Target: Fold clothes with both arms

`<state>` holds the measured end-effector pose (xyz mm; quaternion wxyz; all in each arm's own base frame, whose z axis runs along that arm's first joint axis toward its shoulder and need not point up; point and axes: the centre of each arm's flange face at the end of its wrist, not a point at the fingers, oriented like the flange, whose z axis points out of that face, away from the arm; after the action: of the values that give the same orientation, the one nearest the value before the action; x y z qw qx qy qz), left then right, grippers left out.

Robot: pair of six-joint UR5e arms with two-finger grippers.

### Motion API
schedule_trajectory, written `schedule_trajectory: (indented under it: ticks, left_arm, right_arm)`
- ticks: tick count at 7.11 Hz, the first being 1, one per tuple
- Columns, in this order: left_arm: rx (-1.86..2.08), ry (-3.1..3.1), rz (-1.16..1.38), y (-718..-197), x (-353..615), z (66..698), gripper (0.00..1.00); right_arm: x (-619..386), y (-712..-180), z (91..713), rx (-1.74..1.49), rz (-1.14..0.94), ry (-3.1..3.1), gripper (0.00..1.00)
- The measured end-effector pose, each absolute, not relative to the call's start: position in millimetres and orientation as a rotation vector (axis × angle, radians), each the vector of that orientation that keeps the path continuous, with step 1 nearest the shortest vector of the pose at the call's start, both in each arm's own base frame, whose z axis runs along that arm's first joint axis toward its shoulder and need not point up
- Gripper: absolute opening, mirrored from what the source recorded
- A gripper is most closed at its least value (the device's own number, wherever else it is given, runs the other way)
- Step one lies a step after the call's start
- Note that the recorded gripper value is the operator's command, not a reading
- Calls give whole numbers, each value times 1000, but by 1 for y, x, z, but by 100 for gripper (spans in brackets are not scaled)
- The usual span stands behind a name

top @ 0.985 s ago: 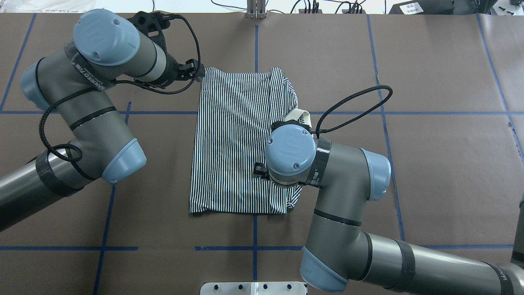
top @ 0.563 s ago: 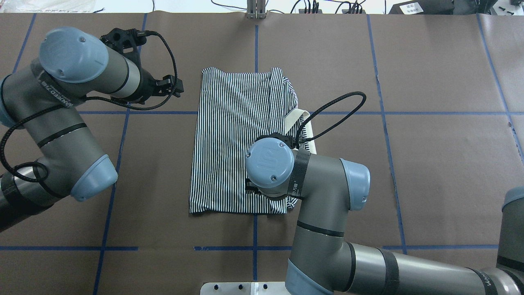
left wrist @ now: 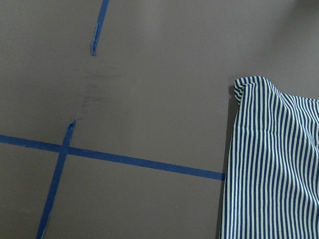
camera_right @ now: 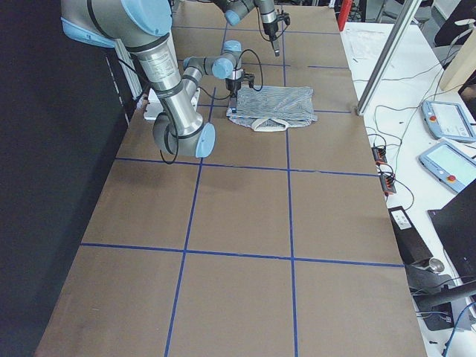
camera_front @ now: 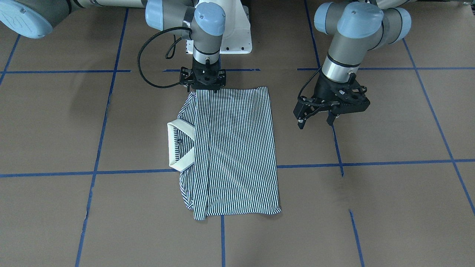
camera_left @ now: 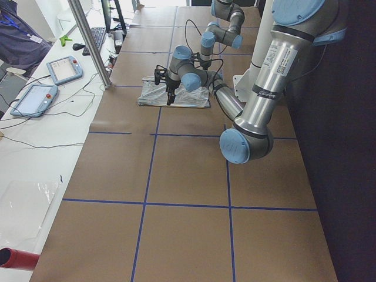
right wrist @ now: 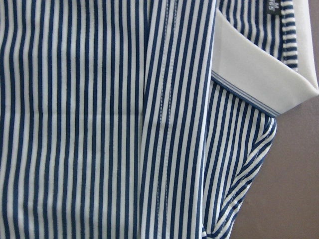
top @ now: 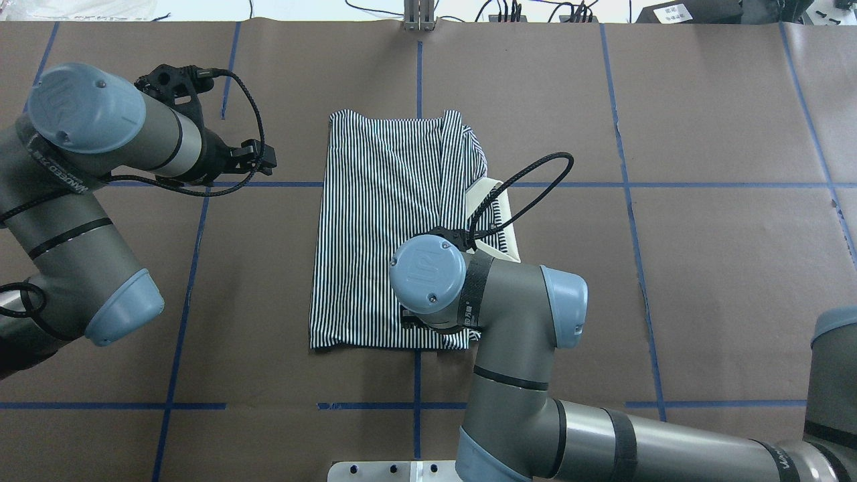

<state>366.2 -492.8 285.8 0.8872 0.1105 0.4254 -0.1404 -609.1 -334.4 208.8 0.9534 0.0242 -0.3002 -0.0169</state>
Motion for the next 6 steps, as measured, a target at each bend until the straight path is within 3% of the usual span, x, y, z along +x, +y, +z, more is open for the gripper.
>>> schedule_trajectory:
  ticks: [6]
  left_arm:
    - [225, 879, -293, -494, 367, 289, 100]
  right_arm:
    - [-618, -340, 225, 51, -78, -568, 100]
